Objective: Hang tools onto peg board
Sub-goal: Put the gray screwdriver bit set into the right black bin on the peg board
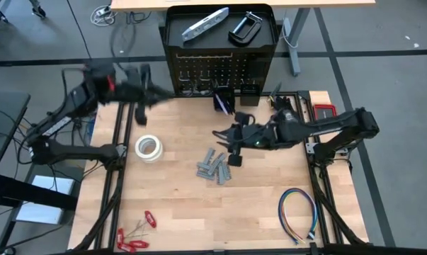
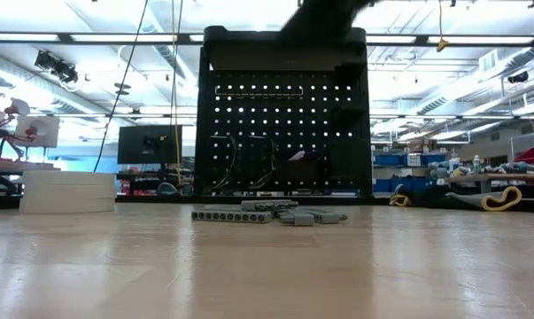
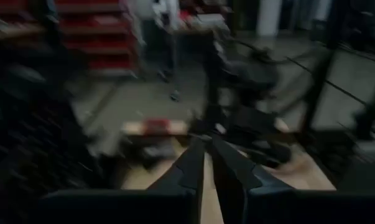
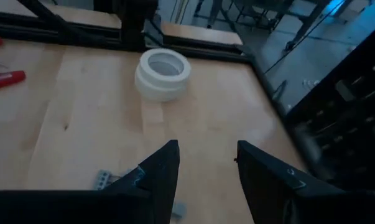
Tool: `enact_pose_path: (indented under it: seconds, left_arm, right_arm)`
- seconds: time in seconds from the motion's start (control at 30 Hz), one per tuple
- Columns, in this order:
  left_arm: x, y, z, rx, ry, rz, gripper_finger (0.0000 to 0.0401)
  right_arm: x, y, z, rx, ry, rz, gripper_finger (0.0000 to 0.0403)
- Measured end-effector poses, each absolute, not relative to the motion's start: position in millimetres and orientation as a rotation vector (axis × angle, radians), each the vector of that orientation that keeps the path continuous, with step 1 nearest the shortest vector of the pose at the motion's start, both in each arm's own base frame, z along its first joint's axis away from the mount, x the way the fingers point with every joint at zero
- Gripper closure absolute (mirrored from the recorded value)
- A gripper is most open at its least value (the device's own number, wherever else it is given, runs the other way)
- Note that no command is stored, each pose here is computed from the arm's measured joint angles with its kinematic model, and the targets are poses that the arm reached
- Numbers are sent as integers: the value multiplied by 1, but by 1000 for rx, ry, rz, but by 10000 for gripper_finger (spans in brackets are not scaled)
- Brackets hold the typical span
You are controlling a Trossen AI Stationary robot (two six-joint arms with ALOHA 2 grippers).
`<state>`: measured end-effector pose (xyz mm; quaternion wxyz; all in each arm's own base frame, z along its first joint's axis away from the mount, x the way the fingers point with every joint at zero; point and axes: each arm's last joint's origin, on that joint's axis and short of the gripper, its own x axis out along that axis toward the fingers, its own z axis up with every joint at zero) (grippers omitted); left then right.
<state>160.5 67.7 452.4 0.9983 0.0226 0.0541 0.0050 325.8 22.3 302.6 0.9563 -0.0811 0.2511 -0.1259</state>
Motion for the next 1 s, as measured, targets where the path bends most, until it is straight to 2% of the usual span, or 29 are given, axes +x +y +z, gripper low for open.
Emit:
enact_pose_path:
  seconds: [0.17,0.3,0.5,0.7,0.77,1.0]
  left_arm:
    - [159,40,384,-39,199,-134,366]
    - [168,19,322,-131,240,-259,366]
    - [179,-4,254,-199,160,-376,366]
    - [179,-8,223,-229,114,-314,366]
    - [179,-7,220,-234,125,-298,366]
    - [179,-6,204,-240,179,-231,366]
  right_arm:
    - [326,28,241,-84,561,-262,226]
    - [335,48,195,-93,649,-179,209]
    - [359,70,164,-119,760,-111,181]
    - [378,61,179,-292,925,-30,155]
    - [387,55,183,-329,922,19,143]
    - [405,31,156,-296,962,198,104]
